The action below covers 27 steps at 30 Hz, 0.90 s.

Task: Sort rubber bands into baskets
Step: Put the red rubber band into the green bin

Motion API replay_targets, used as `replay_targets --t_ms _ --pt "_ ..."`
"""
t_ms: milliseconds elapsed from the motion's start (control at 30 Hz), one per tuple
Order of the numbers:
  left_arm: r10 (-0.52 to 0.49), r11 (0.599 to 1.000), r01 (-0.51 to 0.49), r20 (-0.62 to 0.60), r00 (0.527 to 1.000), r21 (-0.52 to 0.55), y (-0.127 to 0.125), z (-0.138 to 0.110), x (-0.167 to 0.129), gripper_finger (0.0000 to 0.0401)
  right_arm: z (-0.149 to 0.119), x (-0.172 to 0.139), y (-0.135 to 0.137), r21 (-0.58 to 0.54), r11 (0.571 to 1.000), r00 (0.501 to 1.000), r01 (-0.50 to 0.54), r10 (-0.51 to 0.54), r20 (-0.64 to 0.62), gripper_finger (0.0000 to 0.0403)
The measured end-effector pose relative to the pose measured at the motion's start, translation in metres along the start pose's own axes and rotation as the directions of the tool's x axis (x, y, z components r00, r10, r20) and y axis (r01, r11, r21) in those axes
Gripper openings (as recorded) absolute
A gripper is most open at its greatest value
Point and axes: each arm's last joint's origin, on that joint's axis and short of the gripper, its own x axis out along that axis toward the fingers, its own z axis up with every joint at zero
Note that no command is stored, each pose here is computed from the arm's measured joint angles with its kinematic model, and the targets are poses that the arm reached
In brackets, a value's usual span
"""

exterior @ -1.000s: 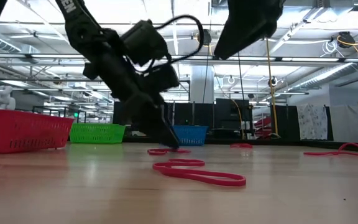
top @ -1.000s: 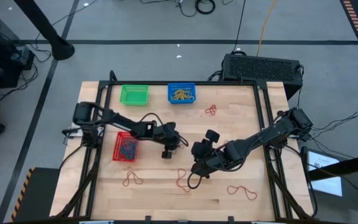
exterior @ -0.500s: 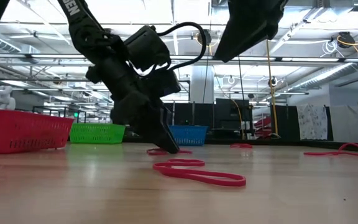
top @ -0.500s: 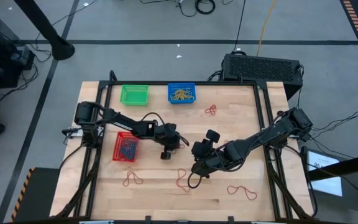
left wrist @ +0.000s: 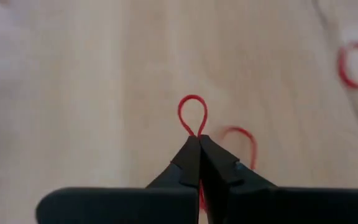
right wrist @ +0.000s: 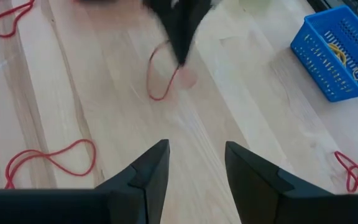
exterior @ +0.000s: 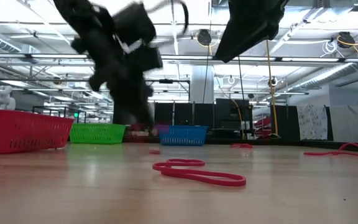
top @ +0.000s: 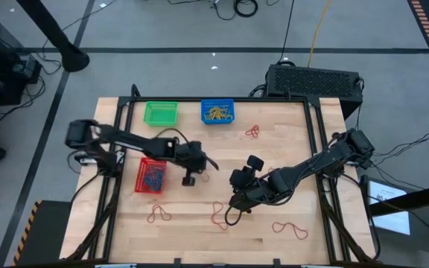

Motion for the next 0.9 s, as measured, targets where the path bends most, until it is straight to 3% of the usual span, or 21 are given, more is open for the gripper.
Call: replay_targets --t_ms 233,367,533,667,900 --pt "0.252 0.968 -0.253 0.011 0.968 0.003 0.013 0.004 -0.071 0.0001 0.0 0.0 0.0 -0.004 1.0 1.0 0.003 -0.003 -0.004 0.0148" --pt "0.459 0.888 -0.459 -0.026 0.888 -0.005 0.027 -0.004 -0.105 0.0001 0.0 0.0 0.0 -0.007 1.0 1.0 0.004 -0.004 -0.004 0.0148" --pt "0.648 0.755 -0.654 -0.095 0.755 -0.042 0.055 -0.017 -0.138 0.0001 0.0 0.0 0.0 -0.014 1.0 1.0 0.003 -0.003 -0.003 0.0148" --pt "0.689 0.693 -0.711 -0.177 0.702 -0.123 0.083 -0.033 -0.152 0.0 0.0 0.0 0.0 -0.013 1.0 1.0 0.003 -0.003 -0.002 0.0148" --pt "0.634 0.665 -0.707 -0.318 0.705 -0.241 0.128 -0.065 -0.149 0.0 0.0 0.0 0.0 -0.011 1.0 1.0 0.001 -0.001 0.0 0.0148"
